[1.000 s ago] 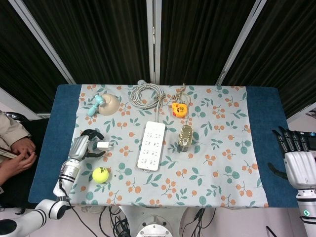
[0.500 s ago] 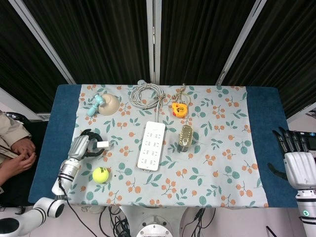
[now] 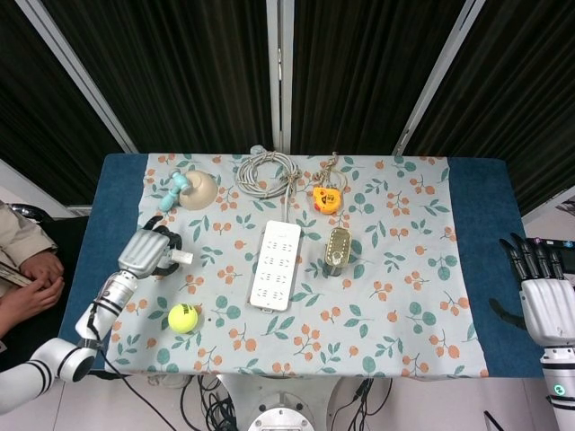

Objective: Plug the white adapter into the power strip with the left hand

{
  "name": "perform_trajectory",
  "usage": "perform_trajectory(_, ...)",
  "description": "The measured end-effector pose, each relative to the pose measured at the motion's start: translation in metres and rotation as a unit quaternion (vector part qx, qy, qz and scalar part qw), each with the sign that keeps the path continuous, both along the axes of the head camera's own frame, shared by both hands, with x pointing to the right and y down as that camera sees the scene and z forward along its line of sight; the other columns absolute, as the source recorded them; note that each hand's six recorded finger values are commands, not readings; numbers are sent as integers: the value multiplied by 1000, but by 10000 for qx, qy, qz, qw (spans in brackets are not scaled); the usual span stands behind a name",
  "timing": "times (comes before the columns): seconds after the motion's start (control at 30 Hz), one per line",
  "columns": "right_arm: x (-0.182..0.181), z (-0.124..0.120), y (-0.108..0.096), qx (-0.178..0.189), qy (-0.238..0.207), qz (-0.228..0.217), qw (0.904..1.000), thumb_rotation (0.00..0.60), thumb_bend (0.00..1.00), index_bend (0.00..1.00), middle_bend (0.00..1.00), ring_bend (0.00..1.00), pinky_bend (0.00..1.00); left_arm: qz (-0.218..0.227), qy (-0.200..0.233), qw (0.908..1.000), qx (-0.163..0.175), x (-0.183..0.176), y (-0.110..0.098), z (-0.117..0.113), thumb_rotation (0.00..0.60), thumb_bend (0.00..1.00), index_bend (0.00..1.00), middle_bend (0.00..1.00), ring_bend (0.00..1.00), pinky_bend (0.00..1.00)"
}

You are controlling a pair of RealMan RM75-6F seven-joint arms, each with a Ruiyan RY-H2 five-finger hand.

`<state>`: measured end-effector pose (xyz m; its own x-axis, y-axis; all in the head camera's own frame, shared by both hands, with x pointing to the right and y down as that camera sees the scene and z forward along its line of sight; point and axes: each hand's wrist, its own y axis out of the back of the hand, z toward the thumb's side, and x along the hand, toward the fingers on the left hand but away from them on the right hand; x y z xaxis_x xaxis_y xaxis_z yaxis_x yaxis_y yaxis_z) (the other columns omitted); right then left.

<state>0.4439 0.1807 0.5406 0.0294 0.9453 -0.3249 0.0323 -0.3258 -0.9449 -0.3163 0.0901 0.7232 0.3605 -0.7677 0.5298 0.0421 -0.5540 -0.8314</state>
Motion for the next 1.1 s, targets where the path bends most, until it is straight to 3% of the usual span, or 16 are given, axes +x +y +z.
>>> perform_trajectory(0.17,3,-1,2,9,-2,37,10000,600,99,0,0,0,0,604,-771,9952,58,18,-2,-4,600,314,541,549,307,97)
perform_trajectory(0.37,6,-1,3,0,-4,79,10000,600,99,0,0,0,0,797,-1166,9899,-119,36,0,-4,600,303,479,526,307,93)
perform_trajectory(0.83,7,0,4,-14,-8,115,9999,600,99,0,0,0,0,753,-1119,9905,-258,43,7,-4,600,248,388,441,288,94)
perform_trajectory(1.1,8,-1,4,5,-12,132,9999,600,100,0,0,0,0,559,-948,9930,-427,38,15,-7,600,205,283,345,222,93)
